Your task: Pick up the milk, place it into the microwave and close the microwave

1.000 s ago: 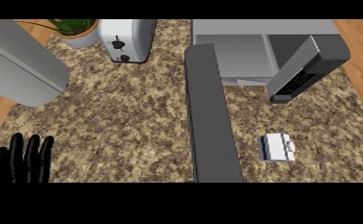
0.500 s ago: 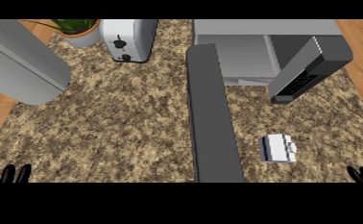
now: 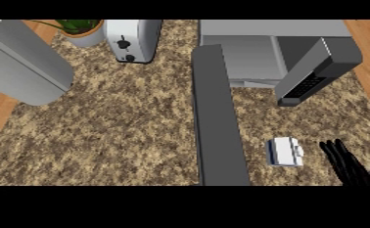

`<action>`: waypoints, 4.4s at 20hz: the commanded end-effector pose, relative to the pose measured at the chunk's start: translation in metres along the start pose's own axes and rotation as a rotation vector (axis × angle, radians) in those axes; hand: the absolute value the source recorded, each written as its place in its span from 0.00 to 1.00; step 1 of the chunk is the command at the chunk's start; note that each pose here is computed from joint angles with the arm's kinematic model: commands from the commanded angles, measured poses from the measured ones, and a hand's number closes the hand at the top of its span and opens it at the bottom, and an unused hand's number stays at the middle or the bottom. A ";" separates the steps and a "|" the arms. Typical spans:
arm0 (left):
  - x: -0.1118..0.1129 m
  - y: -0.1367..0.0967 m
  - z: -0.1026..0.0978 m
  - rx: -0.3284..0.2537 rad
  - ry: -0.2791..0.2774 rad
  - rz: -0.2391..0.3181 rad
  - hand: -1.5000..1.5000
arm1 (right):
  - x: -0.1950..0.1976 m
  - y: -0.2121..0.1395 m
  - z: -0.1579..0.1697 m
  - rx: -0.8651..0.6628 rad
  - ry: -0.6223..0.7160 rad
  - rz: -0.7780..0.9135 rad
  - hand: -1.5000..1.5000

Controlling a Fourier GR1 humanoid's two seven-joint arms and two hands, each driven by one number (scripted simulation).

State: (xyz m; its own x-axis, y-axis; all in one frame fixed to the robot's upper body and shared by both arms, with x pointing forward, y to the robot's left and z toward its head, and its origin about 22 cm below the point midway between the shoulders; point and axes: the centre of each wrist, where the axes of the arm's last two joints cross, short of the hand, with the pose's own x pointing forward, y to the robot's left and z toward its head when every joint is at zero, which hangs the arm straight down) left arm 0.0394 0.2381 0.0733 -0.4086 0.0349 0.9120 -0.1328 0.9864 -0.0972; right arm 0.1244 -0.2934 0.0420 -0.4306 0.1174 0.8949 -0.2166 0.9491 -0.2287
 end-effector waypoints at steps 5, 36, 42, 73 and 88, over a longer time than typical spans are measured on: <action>0.006 0.025 0.016 0.010 0.005 0.002 0.00 | -0.038 -0.011 -0.018 0.001 0.032 0.068 0.00; 0.002 0.037 0.055 0.015 -0.007 0.009 0.00 | -0.193 -0.004 0.010 0.035 0.181 0.180 1.00; 0.014 0.037 0.055 0.014 -0.009 -0.013 0.00 | -0.204 -0.024 0.010 0.037 0.156 0.318 1.00; 0.004 0.048 0.063 0.012 0.016 0.033 0.00 | -0.203 0.008 -0.146 0.088 -0.047 0.235 1.00; -0.010 0.067 0.050 0.011 0.046 0.035 0.00 | -0.151 0.012 -0.254 -0.014 0.034 0.327 1.00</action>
State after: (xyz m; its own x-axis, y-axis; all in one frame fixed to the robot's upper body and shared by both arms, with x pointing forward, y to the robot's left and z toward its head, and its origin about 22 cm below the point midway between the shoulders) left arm -0.0178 0.2952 0.0422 -0.3723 0.0622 0.9260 -0.1432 0.9819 -0.1235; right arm 0.3910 -0.2231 -0.0190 -0.4678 0.4148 0.7805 -0.0571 0.8670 -0.4950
